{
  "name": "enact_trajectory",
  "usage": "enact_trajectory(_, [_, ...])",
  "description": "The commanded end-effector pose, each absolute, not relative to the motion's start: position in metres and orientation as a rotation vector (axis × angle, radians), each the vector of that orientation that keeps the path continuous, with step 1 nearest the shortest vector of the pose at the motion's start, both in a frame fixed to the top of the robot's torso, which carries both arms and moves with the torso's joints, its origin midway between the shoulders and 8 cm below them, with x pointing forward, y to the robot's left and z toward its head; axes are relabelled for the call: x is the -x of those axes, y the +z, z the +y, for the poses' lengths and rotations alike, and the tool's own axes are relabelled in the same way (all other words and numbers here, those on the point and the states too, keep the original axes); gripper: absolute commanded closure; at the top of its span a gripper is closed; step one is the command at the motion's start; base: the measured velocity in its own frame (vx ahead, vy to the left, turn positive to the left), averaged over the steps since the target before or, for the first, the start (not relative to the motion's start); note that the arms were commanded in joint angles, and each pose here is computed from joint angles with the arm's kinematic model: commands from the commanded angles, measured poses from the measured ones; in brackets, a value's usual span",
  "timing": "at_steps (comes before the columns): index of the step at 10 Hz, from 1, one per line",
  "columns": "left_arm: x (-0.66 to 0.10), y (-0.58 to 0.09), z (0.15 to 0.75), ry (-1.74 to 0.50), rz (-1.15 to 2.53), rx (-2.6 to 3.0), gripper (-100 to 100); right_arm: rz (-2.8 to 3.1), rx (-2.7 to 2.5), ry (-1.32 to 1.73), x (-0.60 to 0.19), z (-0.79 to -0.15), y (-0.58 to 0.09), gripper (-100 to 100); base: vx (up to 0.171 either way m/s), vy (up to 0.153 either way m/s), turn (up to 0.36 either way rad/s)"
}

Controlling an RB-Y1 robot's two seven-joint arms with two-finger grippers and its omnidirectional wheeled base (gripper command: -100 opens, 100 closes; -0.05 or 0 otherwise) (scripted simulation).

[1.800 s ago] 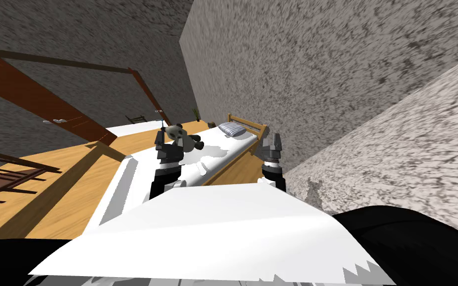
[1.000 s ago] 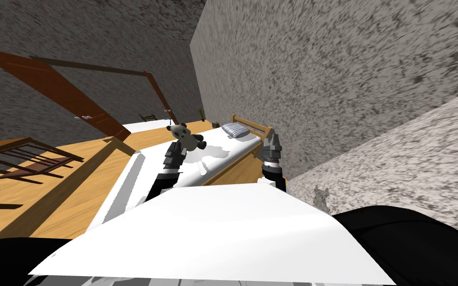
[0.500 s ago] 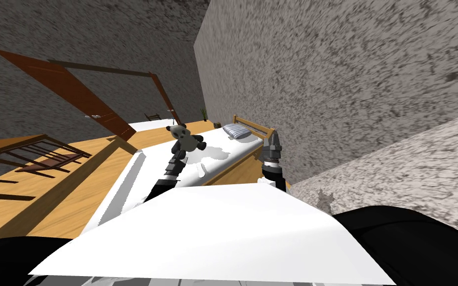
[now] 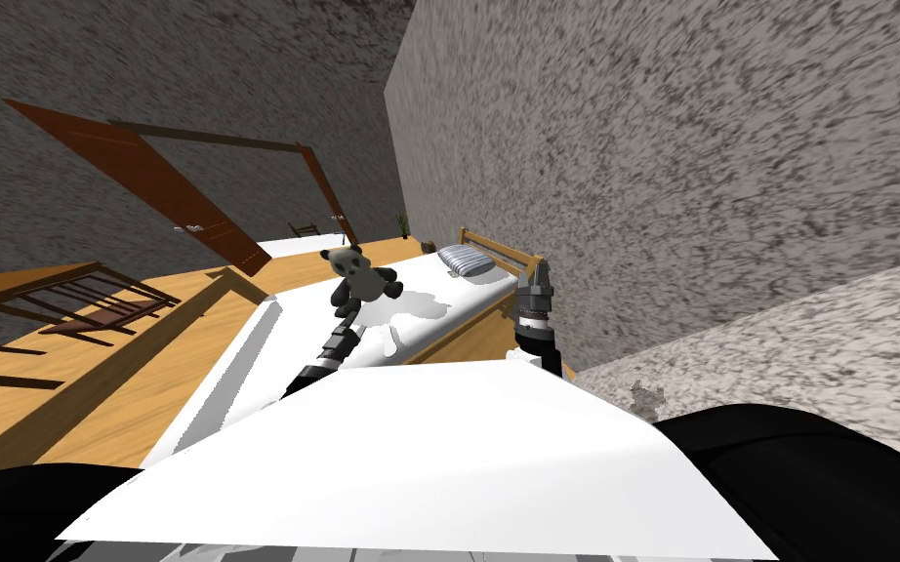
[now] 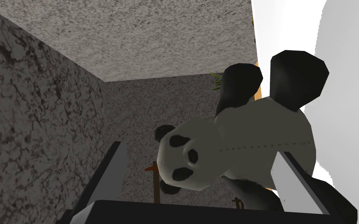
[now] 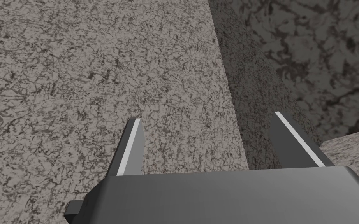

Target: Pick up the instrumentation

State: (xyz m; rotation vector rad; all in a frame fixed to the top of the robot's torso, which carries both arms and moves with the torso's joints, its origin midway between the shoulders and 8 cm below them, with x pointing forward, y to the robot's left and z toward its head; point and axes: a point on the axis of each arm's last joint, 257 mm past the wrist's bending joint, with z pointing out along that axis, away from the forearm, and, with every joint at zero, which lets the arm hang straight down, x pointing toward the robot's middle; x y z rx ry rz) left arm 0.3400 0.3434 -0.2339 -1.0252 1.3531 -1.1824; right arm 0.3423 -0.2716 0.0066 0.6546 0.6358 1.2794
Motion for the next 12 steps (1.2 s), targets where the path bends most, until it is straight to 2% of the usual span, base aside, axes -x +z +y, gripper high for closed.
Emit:
enact_trajectory(1, [-0.328, -0.260, 0.353, -1.134, 1.435, 1.055, -100, 0.636, -0.655, 1.279, -0.342, -0.272, 0.007, 0, 0.073, -0.053, 0.014])
enact_trajectory(6, [-0.265, -0.350, 0.390, -0.937, 1.710, 1.164, -100, 0.636, -0.655, 1.279, -0.342, -0.272, 0.007, 0, 0.117, -0.076, 0.003])
enact_trajectory(12, [-0.201, -0.405, 0.425, -0.742, 1.944, 1.206, -100, 0.636, -0.655, 1.279, -0.342, -0.272, 0.007, 0, 0.123, -0.050, -0.027])
